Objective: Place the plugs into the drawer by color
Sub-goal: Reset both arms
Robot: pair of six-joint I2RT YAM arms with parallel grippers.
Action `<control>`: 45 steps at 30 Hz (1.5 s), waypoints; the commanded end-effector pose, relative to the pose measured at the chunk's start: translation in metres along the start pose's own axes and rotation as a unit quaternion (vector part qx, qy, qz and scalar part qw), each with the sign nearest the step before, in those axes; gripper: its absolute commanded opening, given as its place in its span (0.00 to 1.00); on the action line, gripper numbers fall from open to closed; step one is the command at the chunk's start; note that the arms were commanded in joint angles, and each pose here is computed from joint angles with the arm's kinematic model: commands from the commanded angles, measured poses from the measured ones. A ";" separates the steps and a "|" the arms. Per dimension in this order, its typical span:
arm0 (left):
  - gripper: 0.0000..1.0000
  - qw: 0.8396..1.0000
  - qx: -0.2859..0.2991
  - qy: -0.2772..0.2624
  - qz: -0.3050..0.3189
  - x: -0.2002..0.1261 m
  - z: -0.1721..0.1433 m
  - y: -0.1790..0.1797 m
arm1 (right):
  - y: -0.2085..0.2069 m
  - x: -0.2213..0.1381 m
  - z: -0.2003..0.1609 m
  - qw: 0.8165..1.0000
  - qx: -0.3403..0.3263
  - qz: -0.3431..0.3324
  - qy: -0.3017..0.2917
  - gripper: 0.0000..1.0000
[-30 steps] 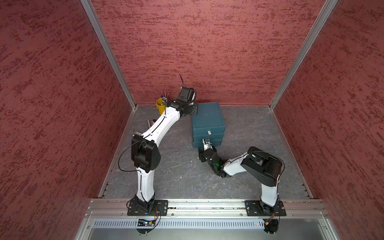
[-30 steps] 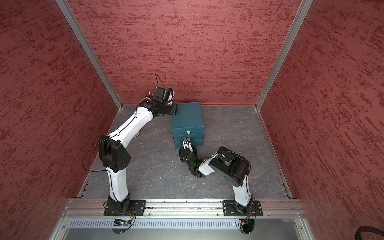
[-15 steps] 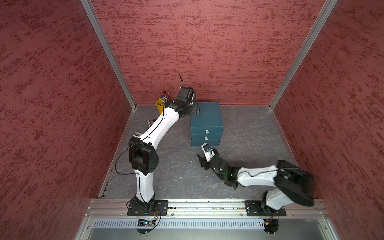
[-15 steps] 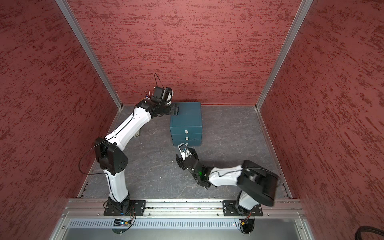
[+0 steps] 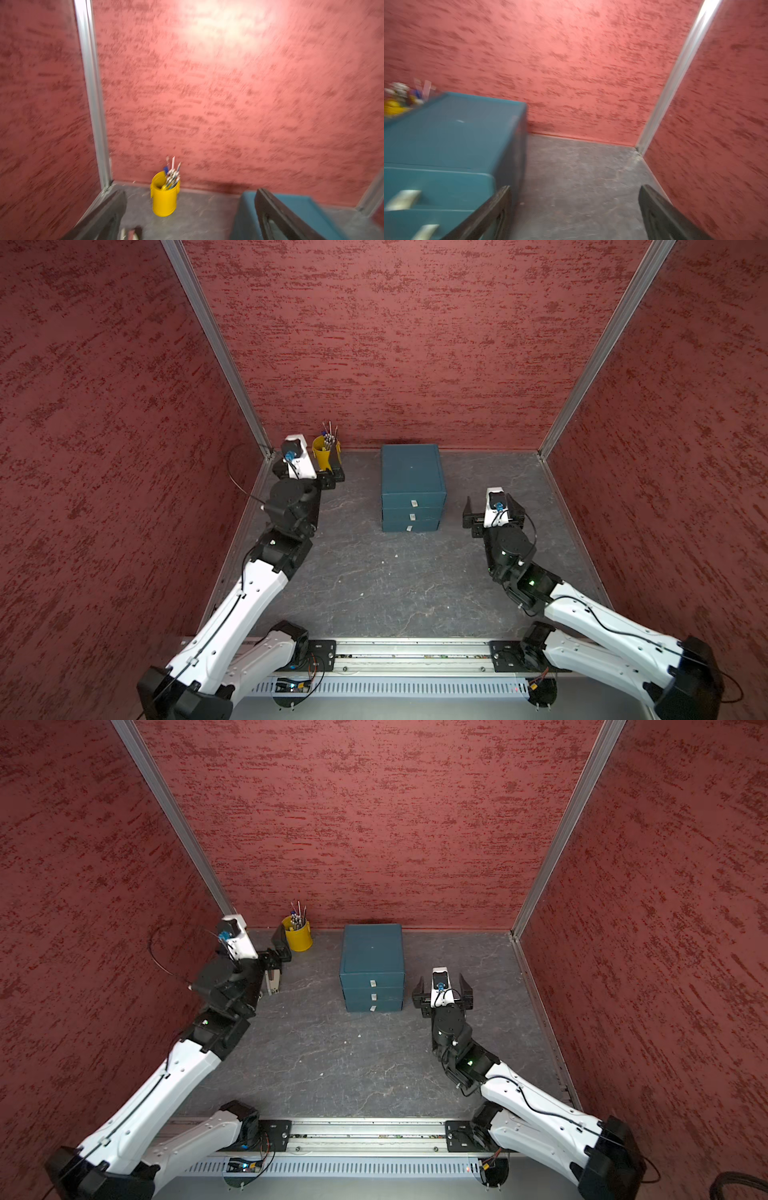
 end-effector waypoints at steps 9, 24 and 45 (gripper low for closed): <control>1.00 0.977 0.032 0.150 0.148 0.029 -0.170 0.083 | -0.061 0.066 -0.107 0.974 0.056 -0.205 0.082 0.98; 1.00 0.981 -0.023 0.183 0.060 0.033 -0.195 0.096 | -0.054 0.095 -0.114 0.982 0.104 0.031 0.156 0.98; 1.00 0.988 -0.004 0.151 -0.019 0.039 -0.221 0.072 | -0.063 0.110 -0.141 0.988 0.116 0.078 0.069 0.98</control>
Point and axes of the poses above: each gripper's point midway between its finger pads, its own x axis out along the fingers, its own y axis along the line the jaws close on, z = x × y, the point moved 9 cm from there along -x, back along the fingers
